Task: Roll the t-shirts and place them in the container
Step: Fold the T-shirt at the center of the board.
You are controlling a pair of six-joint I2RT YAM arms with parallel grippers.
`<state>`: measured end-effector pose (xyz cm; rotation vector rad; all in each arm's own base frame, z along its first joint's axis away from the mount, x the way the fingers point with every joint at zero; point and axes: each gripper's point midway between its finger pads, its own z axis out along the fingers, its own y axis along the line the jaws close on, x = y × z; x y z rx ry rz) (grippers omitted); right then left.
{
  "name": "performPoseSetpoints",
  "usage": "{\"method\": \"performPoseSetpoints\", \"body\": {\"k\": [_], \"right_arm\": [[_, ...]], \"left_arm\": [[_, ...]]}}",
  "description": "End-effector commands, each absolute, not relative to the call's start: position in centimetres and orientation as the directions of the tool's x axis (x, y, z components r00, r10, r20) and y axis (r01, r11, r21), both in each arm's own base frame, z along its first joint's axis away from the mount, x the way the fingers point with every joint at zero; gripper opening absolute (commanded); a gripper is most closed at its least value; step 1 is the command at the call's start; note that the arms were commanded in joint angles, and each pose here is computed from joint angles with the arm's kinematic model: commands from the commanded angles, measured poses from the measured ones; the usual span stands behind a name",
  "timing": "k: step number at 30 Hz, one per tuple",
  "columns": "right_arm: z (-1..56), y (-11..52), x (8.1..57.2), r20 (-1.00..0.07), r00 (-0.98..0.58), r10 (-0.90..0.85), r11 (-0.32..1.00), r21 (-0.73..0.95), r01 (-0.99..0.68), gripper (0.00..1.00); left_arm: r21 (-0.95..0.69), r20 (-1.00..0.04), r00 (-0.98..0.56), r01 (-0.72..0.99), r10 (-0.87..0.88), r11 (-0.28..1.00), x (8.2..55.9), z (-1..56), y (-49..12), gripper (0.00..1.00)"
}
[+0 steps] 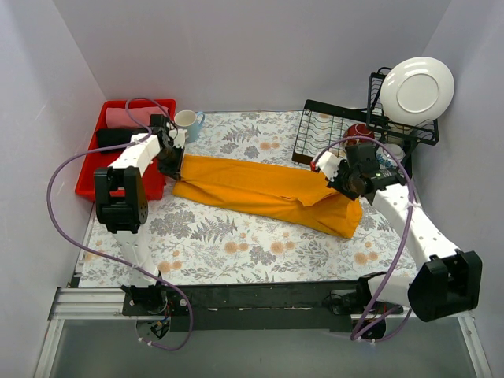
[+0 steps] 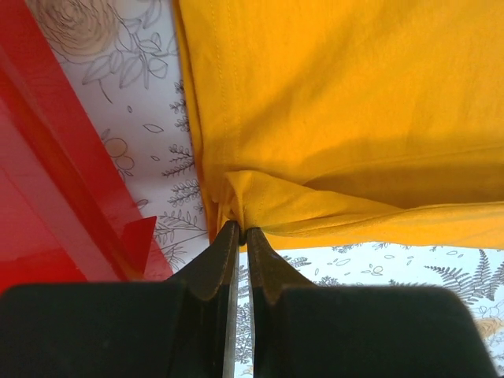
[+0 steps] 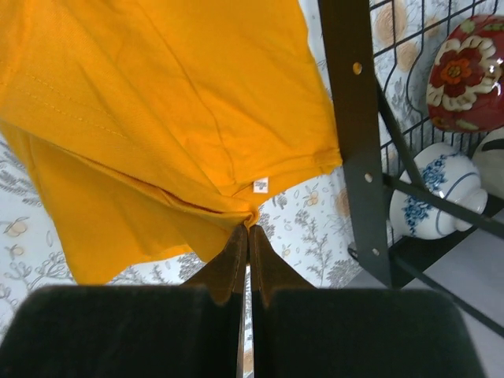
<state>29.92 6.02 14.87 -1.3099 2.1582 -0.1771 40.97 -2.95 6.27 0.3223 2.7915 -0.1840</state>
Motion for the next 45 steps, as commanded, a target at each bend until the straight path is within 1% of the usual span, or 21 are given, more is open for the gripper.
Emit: {"method": "performPoseSetpoints", "body": {"k": [1,6,14,19,25,30,31,32,33,34,35,36,37,38,40,41,43,44,45], "right_arm": [[17.1,6.7,33.6,-0.453,-0.257,-0.853,0.476,-0.477,-0.738,0.01],[16.7,6.9,35.4,-0.444,-0.247,-0.861,0.460,-0.476,-0.749,0.01],[15.5,6.9,38.0,-0.423,-0.255,-0.869,0.454,-0.478,-0.752,0.01],[14.0,6.7,38.8,-0.403,-0.276,-0.873,0.454,-0.461,-0.762,0.01],[13.1,6.6,39.4,-0.390,-0.292,-0.873,0.458,-0.451,-0.766,0.01],[13.9,6.9,41.2,-0.438,-0.312,-0.843,0.512,-0.476,-0.715,0.01],[14.7,7.2,42.0,-0.453,-0.312,-0.835,0.524,-0.483,-0.702,0.06],[15.2,7.3,42.3,-0.473,-0.327,-0.818,0.550,-0.477,-0.686,0.23],[15.6,7.2,42.5,-0.481,-0.339,-0.808,0.566,-0.476,-0.673,0.28],[16.2,7.1,42.7,-0.491,-0.353,-0.797,0.585,-0.481,-0.653,0.32],[16.9,7.1,42.8,-0.500,-0.352,-0.792,0.593,-0.489,-0.640,0.39],[17.3,7.0,42.7,-0.504,-0.353,-0.788,0.598,-0.491,-0.634,0.45],[18.2,6.9,42.4,-0.517,-0.349,-0.782,0.606,-0.497,-0.621,0.47],[18.2,6.9,41.9,-0.517,-0.354,-0.779,0.609,-0.490,-0.624,0.51],[18.5,6.8,40.3,-0.521,-0.358,-0.775,0.611,-0.470,-0.637,0.52],[18.3,6.8,39.6,-0.519,-0.362,-0.775,0.609,-0.458,-0.648,0.51],[16.8,6.5,37.4,-0.496,-0.378,-0.782,0.599,-0.429,-0.676,0.52],[16.0,6.3,36.6,-0.484,-0.386,-0.786,0.594,-0.416,-0.688,0.51],[15.0,6.2,35.4,-0.468,-0.391,-0.793,0.584,-0.397,-0.708,0.51]], "left_arm": [[-0.022,-0.390,-0.898,0.231,0.205,0.973,42.9,8.1,-2.0,0.00],[-0.016,-0.400,-0.895,0.224,0.199,0.975,43.5,8.4,-1.9,0.00],[-0.012,-0.381,-0.904,0.213,0.193,0.977,44.5,7.8,-1.8,0.00],[-0.012,-0.372,-0.909,0.207,0.188,0.978,45.2,7.5,-1.9,0.00],[-0.011,-0.387,-0.902,0.211,0.190,0.977,46.0,7.8,-2.4,0.00],[0.000,-0.411,-0.893,0.200,0.182,0.980,46.8,8.6,-2.4,0.04],[0.011,-0.422,-0.889,0.191,0.178,0.982,46.9,9.0,-2.2,0.13],[0.022,-0.433,-0.885,0.181,0.173,0.983,47.1,9.4,-2.0,0.22],[0.035,-0.444,-0.880,0.171,0.169,0.985,47.3,9.7,-1.8,0.28],[0.050,-0.458,-0.873,0.162,0.167,0.986,47.6,10.3,-1.6,0.38],[0.079,-0.480,-0.863,0.134,0.156,0.988,47.8,11.4,-1.0,0.42],[0.089,-0.491,-0.857,0.124,0.152,0.988,47.8,11.9,-0.8,0.44],[0.096,-0.496,-0.855,0.122,0.154,0.988,47.7,12.1,-0.7,0.45],[0.096,-0.517,-0.842,0.121,0.153,0.988,47.5,13.3,-0.7,0.45],[0.076,-0.527,-0.835,0.136,0.156,0.988,46.9,14.0,-1.2,0.45],[0.014,-0.521,-0.837,0.188,0.168,0.982,46.0,13.6,-2.5,0.45],[0.014,-0.550,-0.805,0.260,0.225,0.966,45.1,14.4,-3.3,0.45],[-0.012,-0.525,-0.814,0.301,0.250,0.954,43.7,12.9,-4.1,0.45],[0.012,-0.530,-0.788,0.361,0.312,0.932,43.2,13.1,-4.7,0.44]]}}
